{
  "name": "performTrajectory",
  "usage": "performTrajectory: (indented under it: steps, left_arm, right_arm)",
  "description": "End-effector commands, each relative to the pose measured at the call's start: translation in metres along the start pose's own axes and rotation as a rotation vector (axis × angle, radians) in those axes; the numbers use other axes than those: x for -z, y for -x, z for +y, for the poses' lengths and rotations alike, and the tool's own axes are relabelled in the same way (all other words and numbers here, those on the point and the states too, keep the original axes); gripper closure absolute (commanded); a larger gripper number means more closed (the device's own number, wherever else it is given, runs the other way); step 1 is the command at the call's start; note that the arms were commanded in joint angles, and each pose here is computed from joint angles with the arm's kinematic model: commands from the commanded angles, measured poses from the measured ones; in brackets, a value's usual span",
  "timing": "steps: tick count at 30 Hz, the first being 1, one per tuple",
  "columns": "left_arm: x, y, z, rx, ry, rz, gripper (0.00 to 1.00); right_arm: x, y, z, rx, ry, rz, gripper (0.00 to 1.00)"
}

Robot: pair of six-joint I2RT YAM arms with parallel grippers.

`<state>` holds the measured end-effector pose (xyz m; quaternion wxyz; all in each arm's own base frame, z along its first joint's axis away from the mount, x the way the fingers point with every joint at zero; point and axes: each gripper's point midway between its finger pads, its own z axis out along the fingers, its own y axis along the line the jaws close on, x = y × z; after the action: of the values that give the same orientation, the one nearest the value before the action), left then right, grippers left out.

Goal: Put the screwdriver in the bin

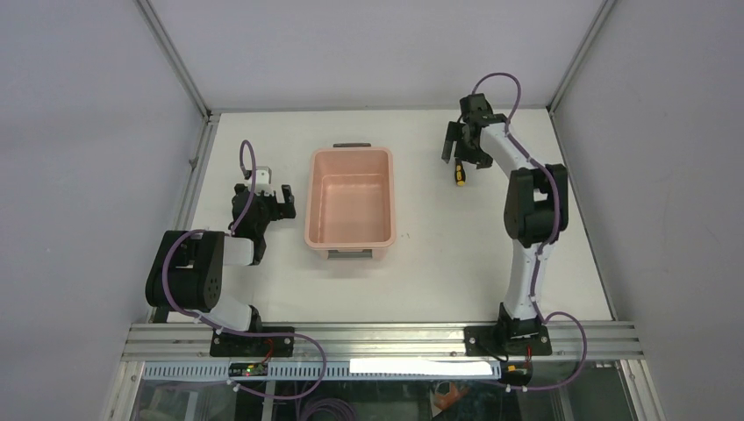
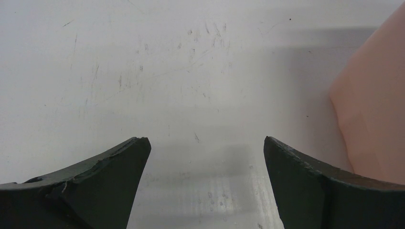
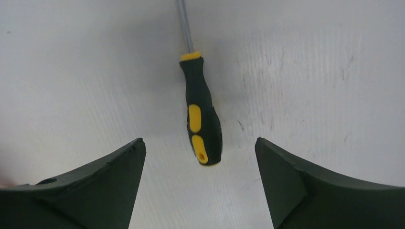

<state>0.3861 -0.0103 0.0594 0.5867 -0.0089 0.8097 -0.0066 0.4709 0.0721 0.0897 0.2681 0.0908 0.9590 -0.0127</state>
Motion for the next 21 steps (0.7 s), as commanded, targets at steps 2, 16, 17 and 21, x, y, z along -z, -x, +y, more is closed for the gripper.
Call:
performTrajectory:
  steps: [2, 16, 17, 21]
  left_arm:
    - [-0.001, 0.020, -0.007, 0.016, -0.022, -0.061, 0.01]
    - [-0.001, 0.021, -0.007, 0.017, -0.023, -0.061, 0.01]
    - [-0.001, 0.020, -0.006, 0.017, -0.022, -0.061, 0.01]
    - [-0.001, 0.021, -0.006, 0.017, -0.022, -0.061, 0.01]
  right_arm:
    - [-0.031, 0.000, -0.003, 0.029, -0.002, 0.084, 0.16]
    - [-0.024, 0.001, -0.007, 0.008, -0.040, 0.094, 0.95]
    - [-0.011, 0.004, -0.008, 0.001, -0.044, 0.073, 0.96]
    - [0.056, 0.003, -0.014, -0.058, -0.060, 0.018, 0.98]
